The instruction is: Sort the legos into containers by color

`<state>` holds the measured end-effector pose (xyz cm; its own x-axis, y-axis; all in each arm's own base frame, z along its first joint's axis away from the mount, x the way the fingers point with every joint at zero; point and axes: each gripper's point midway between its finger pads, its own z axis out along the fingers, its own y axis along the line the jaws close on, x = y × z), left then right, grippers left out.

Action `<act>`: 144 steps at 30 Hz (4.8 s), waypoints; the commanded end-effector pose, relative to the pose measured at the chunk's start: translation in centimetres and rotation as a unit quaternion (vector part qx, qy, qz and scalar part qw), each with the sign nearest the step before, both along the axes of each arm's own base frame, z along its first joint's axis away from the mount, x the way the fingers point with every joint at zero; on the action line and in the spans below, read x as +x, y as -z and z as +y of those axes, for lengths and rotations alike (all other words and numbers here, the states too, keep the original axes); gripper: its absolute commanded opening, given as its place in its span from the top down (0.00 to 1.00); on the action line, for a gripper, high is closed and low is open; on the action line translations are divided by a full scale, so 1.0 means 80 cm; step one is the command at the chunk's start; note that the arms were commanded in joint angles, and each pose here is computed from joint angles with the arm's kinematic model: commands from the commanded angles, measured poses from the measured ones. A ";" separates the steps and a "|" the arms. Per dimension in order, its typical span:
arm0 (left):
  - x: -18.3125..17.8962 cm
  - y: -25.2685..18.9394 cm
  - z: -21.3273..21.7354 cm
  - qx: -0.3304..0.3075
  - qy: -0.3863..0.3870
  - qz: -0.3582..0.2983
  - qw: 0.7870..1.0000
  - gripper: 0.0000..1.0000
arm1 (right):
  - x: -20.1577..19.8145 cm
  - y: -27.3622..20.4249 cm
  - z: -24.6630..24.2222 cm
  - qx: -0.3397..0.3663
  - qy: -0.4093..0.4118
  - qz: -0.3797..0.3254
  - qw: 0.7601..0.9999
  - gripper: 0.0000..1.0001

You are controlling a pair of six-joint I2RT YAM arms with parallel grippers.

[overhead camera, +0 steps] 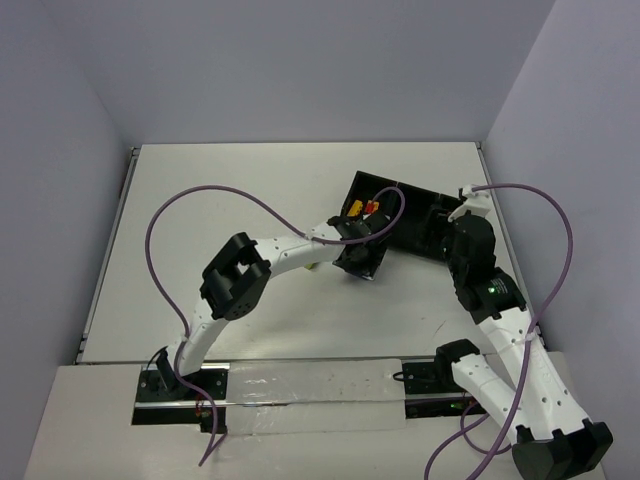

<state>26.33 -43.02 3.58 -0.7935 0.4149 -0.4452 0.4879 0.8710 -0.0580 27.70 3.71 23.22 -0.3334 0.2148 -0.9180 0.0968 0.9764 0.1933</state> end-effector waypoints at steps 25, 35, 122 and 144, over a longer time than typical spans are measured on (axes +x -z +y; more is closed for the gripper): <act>0.029 -0.171 0.137 -0.049 -0.081 -0.069 0.993 0.09 | 0.009 0.090 0.114 0.003 -0.255 0.118 0.960 0.30; 0.061 -0.200 0.201 -0.089 -0.188 -0.096 0.973 0.09 | 0.011 0.190 0.190 -0.119 -0.361 0.238 0.894 0.28; 0.069 -0.155 0.218 -0.074 -0.194 -0.059 0.976 0.09 | 0.124 0.007 0.091 -0.030 -0.130 0.057 0.989 0.30; 0.095 -0.080 0.207 -0.074 -0.471 0.005 0.879 0.11 | 0.058 0.036 0.127 -0.008 -0.185 0.071 0.980 0.29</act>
